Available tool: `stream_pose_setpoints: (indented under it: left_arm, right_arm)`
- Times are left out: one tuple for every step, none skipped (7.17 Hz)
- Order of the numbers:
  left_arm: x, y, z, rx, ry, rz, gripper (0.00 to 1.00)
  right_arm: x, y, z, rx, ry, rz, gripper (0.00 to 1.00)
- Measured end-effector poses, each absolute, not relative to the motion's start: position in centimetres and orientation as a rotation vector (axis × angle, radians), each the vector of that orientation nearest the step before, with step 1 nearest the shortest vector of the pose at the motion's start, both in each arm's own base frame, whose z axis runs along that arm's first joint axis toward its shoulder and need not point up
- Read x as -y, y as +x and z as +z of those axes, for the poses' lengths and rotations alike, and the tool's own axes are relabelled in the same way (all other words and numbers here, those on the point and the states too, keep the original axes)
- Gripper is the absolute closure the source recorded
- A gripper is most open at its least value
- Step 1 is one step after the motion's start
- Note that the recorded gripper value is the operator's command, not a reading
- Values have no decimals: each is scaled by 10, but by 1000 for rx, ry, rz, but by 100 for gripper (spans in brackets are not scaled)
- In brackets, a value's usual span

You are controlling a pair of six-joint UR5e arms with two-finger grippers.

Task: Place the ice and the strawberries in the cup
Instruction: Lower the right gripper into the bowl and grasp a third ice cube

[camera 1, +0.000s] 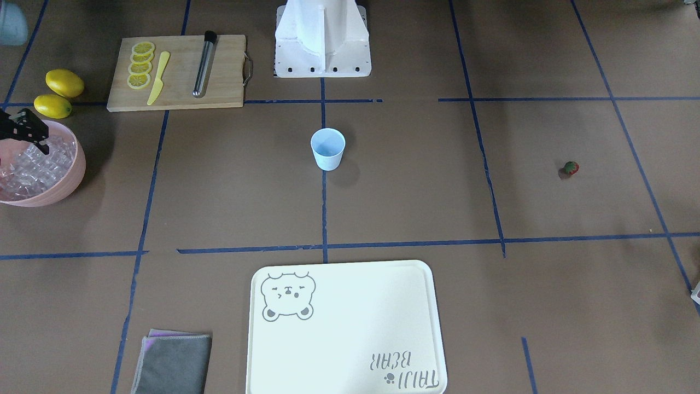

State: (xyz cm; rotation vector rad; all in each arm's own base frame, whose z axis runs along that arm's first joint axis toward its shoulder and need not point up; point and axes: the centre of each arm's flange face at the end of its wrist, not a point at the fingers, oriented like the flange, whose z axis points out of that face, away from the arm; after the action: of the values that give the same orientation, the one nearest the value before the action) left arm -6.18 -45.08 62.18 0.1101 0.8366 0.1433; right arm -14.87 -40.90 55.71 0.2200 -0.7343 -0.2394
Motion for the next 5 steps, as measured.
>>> stream_pose_setpoints:
  left_arm:
    - [451,-62,622,-837,110,144,0]
    - [451,-61,621,-837,111,145,0]
    - [451,-61,621,-837,111,145,0]
    - [451,-61,621,-837,110,145,0]
    - [451,-61,622,-837,110,144,0]
  right_arm:
    - [407,-147,563,732,210,-233,15]
    - [405,-147,568,730,201,-231,17]
    - [404,-147,570,731,195,-231,18]
    - [402,-147,572,733,189,-232,18]
    - [399,-147,574,734,181,-235,20]
